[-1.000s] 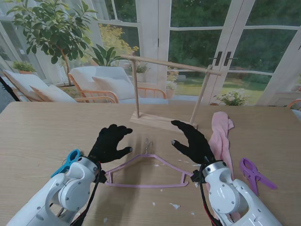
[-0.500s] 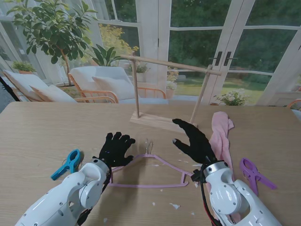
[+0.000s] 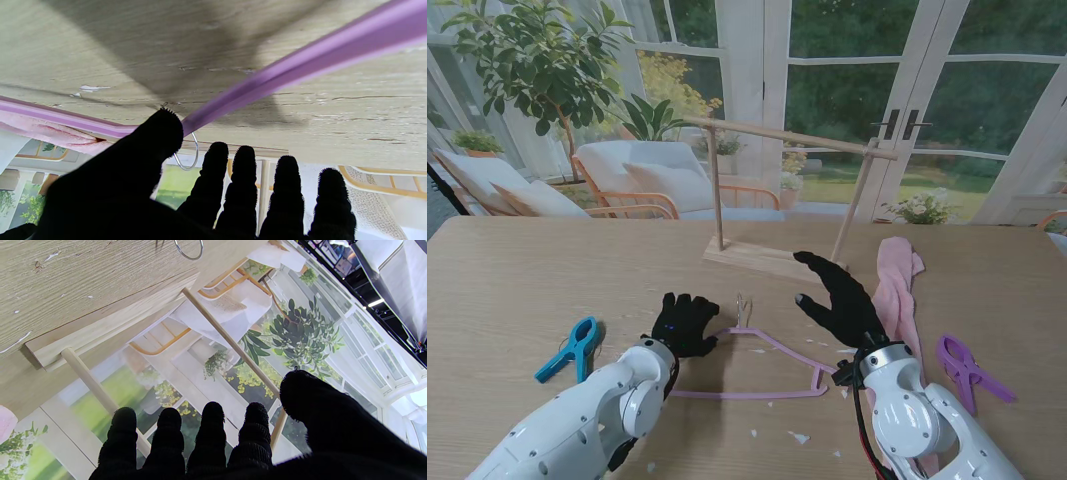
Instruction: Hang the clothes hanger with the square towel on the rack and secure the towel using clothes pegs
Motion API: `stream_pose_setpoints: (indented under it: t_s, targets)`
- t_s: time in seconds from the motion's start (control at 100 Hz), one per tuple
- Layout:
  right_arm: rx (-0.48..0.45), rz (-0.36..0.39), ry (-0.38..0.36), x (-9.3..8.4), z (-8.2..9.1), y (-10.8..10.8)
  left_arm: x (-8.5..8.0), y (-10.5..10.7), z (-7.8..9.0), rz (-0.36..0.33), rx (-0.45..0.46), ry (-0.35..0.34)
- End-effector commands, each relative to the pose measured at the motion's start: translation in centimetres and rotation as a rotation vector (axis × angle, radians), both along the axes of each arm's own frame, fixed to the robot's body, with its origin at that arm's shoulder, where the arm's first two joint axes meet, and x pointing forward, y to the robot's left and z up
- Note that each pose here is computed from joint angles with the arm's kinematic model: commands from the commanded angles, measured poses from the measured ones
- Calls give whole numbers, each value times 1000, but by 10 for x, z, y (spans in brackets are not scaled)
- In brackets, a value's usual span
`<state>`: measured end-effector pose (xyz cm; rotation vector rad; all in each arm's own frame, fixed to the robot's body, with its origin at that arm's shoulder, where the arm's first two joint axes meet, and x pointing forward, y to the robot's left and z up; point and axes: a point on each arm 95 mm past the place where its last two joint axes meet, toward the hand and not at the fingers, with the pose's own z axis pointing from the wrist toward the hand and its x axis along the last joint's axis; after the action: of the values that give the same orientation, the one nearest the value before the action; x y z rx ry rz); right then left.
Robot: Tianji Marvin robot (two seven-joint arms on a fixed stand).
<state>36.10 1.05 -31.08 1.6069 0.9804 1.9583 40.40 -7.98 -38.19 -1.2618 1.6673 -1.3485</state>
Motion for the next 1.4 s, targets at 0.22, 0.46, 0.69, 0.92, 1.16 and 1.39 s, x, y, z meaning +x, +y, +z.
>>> stream_pose_setpoints:
  t_s: [0.22, 0.46, 0.69, 0.92, 1.16, 1.39]
  targets:
    - [12, 4, 24, -3, -1, 3, 1, -11, -13, 24, -5, 38]
    - [11, 0, 27, -3, -1, 3, 0, -19, -14, 72, -101, 37]
    - [15, -4, 28, -3, -1, 3, -5, -19, 4, 97, -187, 65]
    - [15, -4, 26, -4, 0, 3, -11, -10, 27, 99, -259, 81]
    - [16, -8, 24, -3, 0, 4, -17, 3, 46, 92, -314, 99]
    - [22, -12, 26, -3, 0, 5, -20, 10, 60, 77, -383, 110]
